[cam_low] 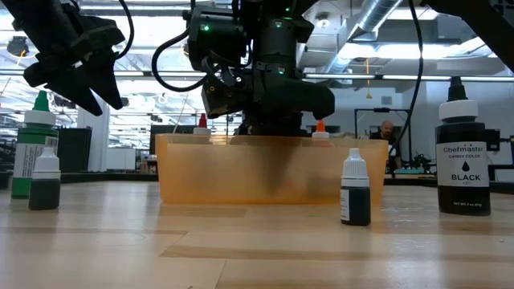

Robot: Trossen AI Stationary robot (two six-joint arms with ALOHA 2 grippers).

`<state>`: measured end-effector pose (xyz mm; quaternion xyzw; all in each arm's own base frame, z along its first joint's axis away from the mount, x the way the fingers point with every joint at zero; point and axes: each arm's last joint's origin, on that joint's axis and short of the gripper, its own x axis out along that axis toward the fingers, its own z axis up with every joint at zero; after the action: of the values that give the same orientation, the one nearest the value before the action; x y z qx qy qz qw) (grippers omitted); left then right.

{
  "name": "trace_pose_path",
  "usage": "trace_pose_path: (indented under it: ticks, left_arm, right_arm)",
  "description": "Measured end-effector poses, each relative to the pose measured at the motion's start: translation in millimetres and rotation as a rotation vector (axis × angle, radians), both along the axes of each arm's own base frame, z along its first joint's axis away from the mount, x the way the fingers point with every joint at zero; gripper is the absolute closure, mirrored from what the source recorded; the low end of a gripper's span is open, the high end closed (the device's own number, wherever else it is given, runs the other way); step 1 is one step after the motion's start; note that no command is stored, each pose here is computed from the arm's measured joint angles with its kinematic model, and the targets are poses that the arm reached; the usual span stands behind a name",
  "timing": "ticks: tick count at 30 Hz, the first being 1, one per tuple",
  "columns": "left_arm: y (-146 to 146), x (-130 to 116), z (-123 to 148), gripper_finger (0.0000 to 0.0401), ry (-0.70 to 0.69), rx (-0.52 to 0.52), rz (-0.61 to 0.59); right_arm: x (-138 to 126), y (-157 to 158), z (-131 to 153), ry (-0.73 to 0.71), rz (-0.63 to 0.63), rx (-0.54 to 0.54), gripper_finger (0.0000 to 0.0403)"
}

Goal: Pick & Place food coloring
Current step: Adjust the large pink food coloring bottle in the orange container

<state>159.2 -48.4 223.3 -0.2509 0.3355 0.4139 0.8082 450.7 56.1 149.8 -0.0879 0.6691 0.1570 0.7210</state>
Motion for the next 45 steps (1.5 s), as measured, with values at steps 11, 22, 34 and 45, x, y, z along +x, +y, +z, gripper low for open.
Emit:
trace_pose_path:
  ticks: [11, 22, 34, 45]
  left_arm:
    - [0.1, 0.0, 0.1, 0.0136, -0.002, 0.006, 0.002]
    - [0.1, 0.0, 0.1, 0.0136, -0.002, 0.005, 0.002]
    - [0.1, 0.0, 0.1, 0.0136, -0.002, 0.003, 0.001]
    - [0.1, 0.0, 0.0, 0.0136, -0.001, 0.003, 0.001]
  right_arm:
    - [0.5, 0.1, 2.0, -0.001, -0.002, 0.001, 0.0386]
    - [11.9, -5.8, 23.3, -0.078, -0.015, 0.021, 0.0391]
    - [17.7, -20.8, 32.7, -0.108, -0.048, 0.12, 0.0391]
    - [18.2, -23.5, 41.6, -0.146, -0.047, 0.125, 0.0391]
